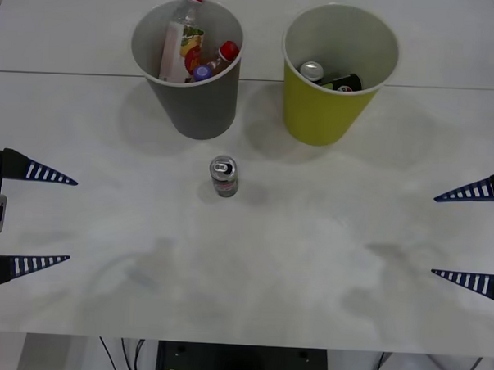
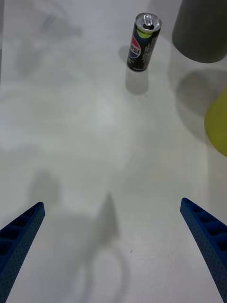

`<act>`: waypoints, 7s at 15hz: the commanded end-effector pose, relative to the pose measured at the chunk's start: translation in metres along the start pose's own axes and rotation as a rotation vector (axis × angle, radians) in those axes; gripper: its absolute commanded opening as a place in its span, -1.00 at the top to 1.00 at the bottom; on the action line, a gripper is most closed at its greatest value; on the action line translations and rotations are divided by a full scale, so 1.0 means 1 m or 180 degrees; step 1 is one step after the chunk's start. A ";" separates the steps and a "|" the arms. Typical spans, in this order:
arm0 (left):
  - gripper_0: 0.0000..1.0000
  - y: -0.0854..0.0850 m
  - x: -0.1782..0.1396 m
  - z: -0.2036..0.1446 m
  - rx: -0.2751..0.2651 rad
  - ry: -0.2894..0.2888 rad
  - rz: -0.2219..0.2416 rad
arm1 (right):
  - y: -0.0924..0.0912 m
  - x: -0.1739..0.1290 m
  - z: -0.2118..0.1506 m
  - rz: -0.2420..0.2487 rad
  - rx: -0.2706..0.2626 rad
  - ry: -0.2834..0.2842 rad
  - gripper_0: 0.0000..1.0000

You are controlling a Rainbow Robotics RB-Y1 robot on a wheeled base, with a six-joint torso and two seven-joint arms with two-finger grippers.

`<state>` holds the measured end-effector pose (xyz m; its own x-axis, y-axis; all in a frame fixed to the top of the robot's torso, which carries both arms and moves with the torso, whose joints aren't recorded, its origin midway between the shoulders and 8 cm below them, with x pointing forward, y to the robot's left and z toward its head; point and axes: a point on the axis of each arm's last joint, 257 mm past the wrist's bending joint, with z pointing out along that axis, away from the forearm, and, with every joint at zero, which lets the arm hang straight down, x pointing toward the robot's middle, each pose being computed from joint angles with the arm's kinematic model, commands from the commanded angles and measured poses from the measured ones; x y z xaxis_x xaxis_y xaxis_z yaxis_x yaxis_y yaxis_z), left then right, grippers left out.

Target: Put the can into the green bin and the plastic bottle into the gray bin

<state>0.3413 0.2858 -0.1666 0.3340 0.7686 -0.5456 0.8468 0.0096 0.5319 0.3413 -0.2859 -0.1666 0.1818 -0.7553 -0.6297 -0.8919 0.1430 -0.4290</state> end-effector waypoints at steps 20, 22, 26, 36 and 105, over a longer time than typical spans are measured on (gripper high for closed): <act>-1.00 0.034 -0.009 0.064 -0.0504 -0.0790 -0.1458 | 0.000 0.000 0.000 0.0000 0.0000 0.0000 -1.00; -1.00 0.040 -0.005 0.075 -0.0634 -0.0925 -0.1609 | 0.000 0.000 0.000 0.0000 0.0000 0.0000 -1.00; -1.00 0.048 0.007 0.096 -0.0949 -0.1102 -0.1773 | 0.000 0.000 0.000 0.0000 0.0000 0.0000 -1.00; -1.00 0.048 0.014 0.142 -0.0986 -0.1262 -0.1589 | 0.000 0.000 0.000 0.0000 0.0000 0.0000 -1.00; 1.00 0.095 -0.116 0.196 -0.0359 -0.0456 -0.1599 | 0.000 0.000 0.000 0.0000 0.0000 0.0000 -1.00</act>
<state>0.4698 0.0731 -0.1860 -0.0385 0.5357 -0.8436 0.8714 0.4311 0.2340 0.3413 -0.2859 -0.1666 0.1818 -0.7553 -0.6297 -0.8919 0.1430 -0.4290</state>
